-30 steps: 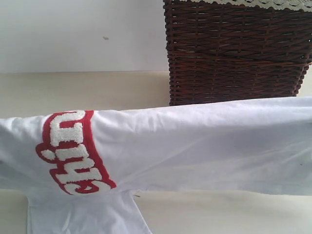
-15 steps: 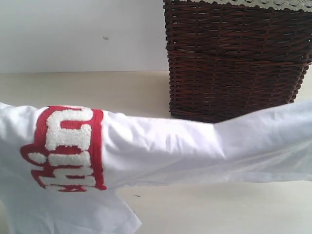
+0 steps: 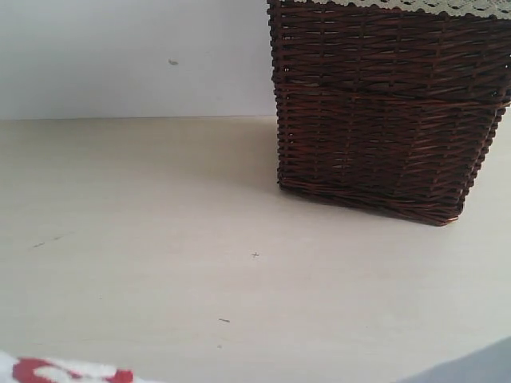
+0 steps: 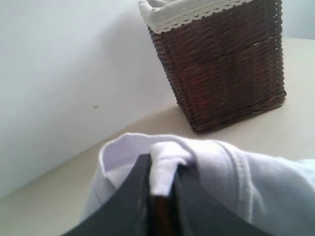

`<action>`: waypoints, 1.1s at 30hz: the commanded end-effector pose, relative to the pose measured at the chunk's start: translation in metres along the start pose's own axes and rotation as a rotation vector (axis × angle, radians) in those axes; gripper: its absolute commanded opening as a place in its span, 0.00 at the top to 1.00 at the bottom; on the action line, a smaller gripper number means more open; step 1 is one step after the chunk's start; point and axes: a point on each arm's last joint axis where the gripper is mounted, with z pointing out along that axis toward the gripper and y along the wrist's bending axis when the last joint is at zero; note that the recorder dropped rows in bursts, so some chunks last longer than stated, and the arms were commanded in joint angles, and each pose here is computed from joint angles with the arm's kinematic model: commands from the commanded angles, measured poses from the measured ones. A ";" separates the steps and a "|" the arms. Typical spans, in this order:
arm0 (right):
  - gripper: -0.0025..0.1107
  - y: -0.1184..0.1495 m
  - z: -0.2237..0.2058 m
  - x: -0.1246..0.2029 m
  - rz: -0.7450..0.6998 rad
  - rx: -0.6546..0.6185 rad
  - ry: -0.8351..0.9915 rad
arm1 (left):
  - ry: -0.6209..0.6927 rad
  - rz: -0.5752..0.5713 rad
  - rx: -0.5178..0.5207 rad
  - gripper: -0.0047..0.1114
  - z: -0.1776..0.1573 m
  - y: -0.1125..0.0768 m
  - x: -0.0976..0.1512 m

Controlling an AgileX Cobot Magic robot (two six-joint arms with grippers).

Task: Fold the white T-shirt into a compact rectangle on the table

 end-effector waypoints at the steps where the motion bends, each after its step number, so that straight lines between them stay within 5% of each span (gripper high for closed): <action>1: 0.98 0.009 -0.018 -0.003 0.036 -0.052 0.023 | 0.008 -0.016 0.070 0.96 -0.009 -0.011 -0.005; 5: 0.98 0.006 -0.020 -0.001 0.203 -0.022 0.057 | 0.042 -0.133 0.009 0.96 -0.005 -0.007 -0.001; 14: 0.98 0.019 0.024 0.036 0.034 -0.033 0.195 | 0.438 -0.406 -0.085 0.96 0.057 0.035 0.055; 22: 0.98 0.019 0.049 0.046 -0.008 0.049 0.158 | 0.629 -0.542 -0.035 0.96 0.113 0.084 0.077; 33: 0.98 0.007 0.080 0.049 -0.031 -0.138 0.250 | 0.720 -0.586 0.053 0.96 0.174 0.122 0.125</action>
